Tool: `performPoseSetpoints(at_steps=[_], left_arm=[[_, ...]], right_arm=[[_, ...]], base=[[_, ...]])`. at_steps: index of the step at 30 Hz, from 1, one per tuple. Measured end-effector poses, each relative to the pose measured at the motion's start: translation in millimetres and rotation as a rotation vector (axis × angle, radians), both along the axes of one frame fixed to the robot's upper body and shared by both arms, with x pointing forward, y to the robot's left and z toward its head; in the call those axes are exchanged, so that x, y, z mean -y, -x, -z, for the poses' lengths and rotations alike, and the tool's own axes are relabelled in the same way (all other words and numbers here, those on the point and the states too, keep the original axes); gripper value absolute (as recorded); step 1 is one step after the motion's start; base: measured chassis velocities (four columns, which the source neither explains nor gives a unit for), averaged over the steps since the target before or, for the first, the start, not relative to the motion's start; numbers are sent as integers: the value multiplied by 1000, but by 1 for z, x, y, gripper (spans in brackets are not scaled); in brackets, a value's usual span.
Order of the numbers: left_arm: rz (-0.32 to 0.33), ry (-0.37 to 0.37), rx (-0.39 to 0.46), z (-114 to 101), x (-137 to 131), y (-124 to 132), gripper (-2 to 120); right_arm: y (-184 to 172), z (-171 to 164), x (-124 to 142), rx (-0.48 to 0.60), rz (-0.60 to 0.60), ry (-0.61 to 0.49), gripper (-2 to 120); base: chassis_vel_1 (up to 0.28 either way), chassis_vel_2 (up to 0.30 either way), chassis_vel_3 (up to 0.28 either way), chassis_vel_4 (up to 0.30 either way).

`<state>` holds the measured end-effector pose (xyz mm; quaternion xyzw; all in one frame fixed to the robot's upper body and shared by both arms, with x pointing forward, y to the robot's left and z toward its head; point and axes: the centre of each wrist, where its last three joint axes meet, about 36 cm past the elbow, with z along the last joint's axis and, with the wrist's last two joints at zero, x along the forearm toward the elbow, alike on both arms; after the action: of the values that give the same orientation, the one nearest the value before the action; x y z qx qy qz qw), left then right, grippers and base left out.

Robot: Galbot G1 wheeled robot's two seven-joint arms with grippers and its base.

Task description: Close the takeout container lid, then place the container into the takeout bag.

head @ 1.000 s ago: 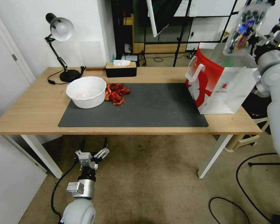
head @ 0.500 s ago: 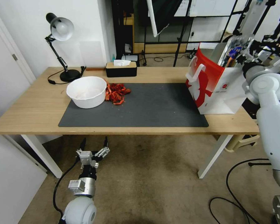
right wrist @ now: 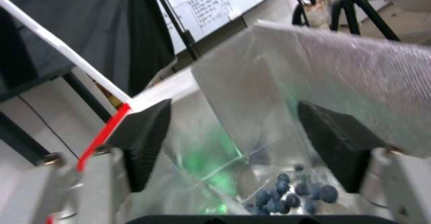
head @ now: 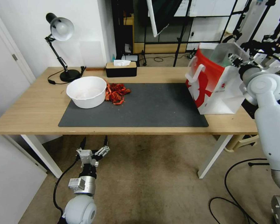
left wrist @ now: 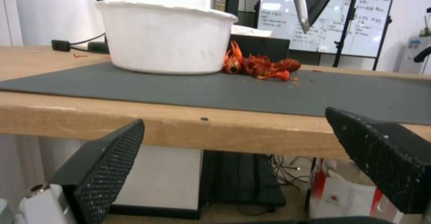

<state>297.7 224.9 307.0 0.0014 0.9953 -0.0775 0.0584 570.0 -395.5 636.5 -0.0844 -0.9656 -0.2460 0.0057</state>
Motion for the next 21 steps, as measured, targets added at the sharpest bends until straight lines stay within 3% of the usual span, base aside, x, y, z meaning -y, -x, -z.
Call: performPoseSetpoints(at_steps=[3,6,16,21], left_arm=[[0,3,4,-2,0,1,100],[-1,10,6,-4,1,2,100],[3,29,17,-8,-1,3,100],[16,39,25,-5,-5,6,100]], right_arm=[[6,-6,-3,41,-18,29,90],[12,-10,-9,81,-48,54,97],[50,-3,-41,232,-267,188,100],[79,26,-64,308,-368,294,100]], base=[[0,0,0,0],[0,0,0,0],[0,0,0,0],[0,0,0,0]])
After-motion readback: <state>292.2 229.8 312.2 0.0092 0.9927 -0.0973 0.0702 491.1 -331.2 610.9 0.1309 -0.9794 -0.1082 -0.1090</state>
